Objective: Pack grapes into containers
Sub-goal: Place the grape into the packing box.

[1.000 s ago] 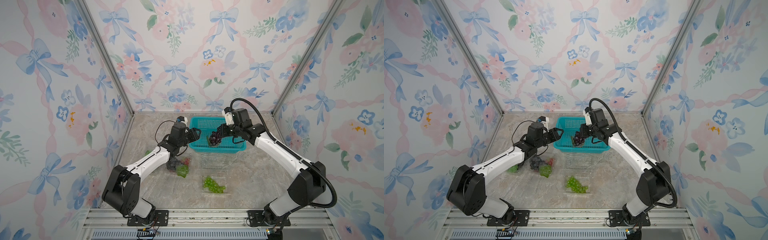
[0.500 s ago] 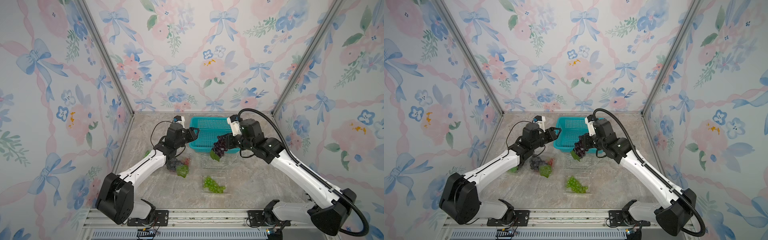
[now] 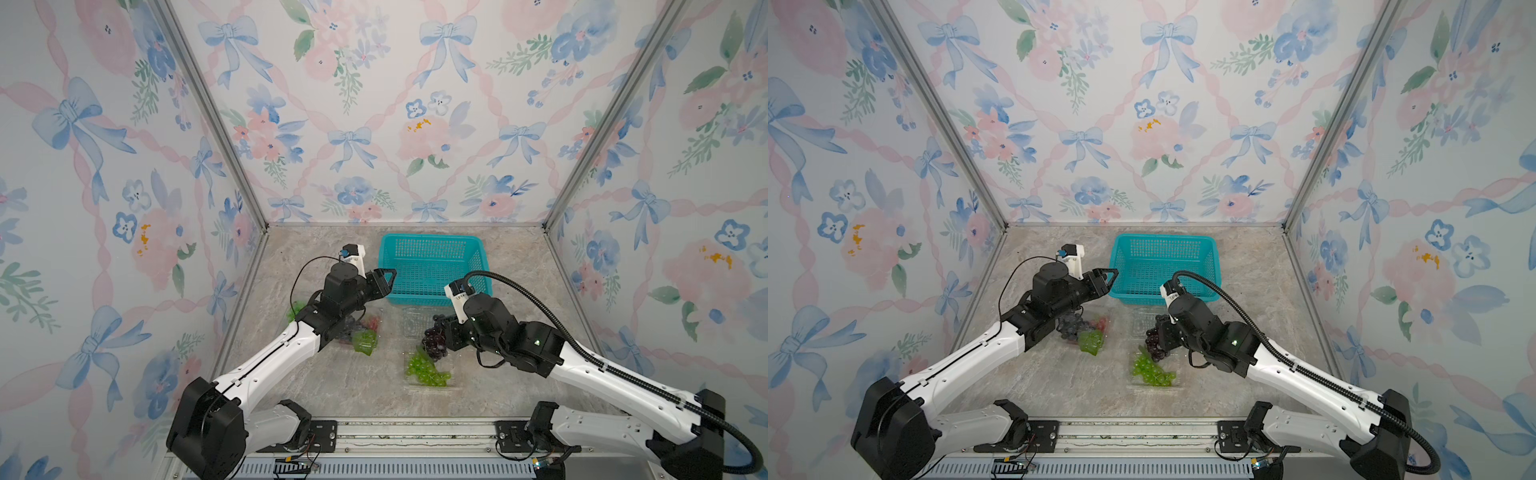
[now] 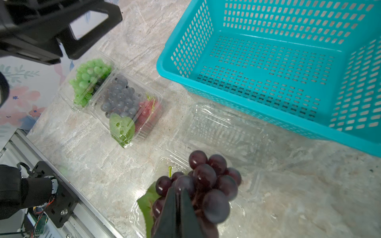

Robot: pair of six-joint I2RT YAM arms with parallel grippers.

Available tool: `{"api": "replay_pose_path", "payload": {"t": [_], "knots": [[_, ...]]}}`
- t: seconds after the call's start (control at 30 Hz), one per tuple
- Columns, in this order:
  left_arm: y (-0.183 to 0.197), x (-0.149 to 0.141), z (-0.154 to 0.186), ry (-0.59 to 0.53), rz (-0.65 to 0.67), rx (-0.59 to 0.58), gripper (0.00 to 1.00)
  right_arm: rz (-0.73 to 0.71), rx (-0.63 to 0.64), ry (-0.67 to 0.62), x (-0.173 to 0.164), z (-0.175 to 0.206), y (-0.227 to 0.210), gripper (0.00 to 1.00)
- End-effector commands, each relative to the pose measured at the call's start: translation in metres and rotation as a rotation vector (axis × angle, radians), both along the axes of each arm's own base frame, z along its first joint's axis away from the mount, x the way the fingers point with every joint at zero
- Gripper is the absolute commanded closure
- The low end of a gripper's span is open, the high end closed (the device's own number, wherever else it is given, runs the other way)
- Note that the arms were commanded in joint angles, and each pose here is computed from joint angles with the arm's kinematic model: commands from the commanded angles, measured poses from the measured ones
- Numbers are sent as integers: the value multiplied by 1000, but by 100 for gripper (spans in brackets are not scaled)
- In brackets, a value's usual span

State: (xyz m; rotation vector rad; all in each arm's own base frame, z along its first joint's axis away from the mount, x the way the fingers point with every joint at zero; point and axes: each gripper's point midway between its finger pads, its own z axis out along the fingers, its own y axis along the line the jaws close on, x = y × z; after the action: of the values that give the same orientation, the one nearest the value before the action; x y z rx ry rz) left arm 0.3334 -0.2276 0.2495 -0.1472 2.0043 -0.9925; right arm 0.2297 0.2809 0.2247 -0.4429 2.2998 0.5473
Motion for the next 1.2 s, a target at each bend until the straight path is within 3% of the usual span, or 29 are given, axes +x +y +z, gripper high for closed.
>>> {"api": "replay_pose_path", "payload": {"t": [0.0,0.47,0.9,1.17], "knots": [[1,-7,0,-13,6,-6,45,-63,40,-47,2,6,4,100],[-2,-15,1,-25,-29,-2,45,-85,74,-29,-10,-25,38,100],[-3,-14,-7,-8,-31,9,44,-194,-142,28,-41,-94,8,100],[-9,-16,-13,4,-53,18,45,-229,-230,72,-52,-120,-11,91]]}}
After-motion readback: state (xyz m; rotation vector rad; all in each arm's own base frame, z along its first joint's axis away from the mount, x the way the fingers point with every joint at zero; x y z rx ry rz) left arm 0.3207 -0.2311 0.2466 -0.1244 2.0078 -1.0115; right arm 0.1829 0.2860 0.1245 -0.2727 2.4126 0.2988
